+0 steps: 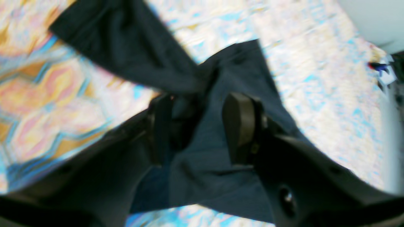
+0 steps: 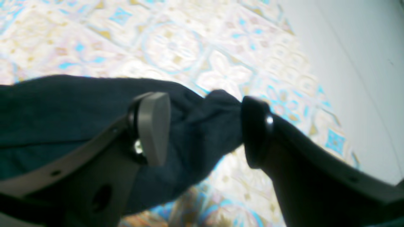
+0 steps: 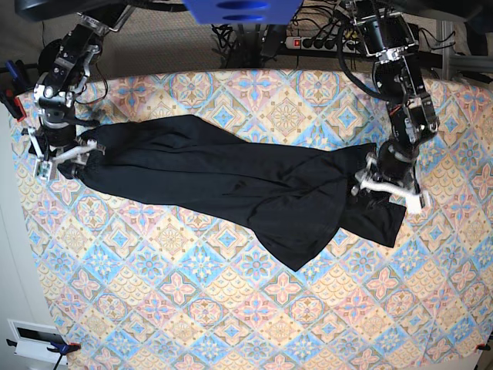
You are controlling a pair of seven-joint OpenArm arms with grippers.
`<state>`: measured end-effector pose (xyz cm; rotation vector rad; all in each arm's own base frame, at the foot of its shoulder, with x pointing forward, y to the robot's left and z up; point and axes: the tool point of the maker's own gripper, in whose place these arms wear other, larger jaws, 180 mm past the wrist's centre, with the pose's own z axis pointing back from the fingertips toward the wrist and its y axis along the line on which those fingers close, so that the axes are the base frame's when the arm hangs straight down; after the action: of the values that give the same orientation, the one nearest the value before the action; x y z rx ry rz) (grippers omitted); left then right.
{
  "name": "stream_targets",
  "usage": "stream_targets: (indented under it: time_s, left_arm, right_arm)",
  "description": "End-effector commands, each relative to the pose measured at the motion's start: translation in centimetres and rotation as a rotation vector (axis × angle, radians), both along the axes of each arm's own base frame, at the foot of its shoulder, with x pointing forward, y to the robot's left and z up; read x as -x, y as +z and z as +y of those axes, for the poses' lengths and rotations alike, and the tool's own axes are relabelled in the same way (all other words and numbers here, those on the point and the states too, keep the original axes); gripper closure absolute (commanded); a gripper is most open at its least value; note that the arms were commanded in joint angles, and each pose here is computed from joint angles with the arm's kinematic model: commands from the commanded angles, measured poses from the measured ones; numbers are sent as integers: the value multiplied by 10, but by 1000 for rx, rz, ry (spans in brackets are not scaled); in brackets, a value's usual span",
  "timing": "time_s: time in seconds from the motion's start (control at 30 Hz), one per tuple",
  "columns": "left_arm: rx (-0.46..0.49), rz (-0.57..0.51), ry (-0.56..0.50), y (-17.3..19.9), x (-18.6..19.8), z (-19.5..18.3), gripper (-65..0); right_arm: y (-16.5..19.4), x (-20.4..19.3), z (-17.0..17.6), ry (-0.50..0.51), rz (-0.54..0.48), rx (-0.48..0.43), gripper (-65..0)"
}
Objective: Layout the t-shirt on the table in an organized manner, then fold the t-shirt properly
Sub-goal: 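Pull the shirt apart with both grippers, stretching it lengthwise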
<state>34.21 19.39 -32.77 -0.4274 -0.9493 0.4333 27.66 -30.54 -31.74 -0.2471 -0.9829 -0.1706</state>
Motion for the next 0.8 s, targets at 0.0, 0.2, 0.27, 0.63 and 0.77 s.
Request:
stream_targets:
  time_s: [0.0,0.2,0.27,0.63,0.77]
  left_arm:
    - [-8,-84,-23,25,-17,-7,-271]
    - [7,-147,-157,52,-67,-56,-56]
    - [4,-130,-224,50,-81,-78,0]
    - [-211,293,-405,-94,-60,-111,-8]
    - [-414,335,-380,-112,-48,-66,-7]
  right_arm:
    - [20,-17,8,39,-73,18,-343]
    - [27,-55,69,211,-107,-16,-94]
    - [31,-63,77,231,-107,-21,0]
    - [-14,-49,50,146,14,-69,0]
    - [-13,-48,46,136,13,-67,0]
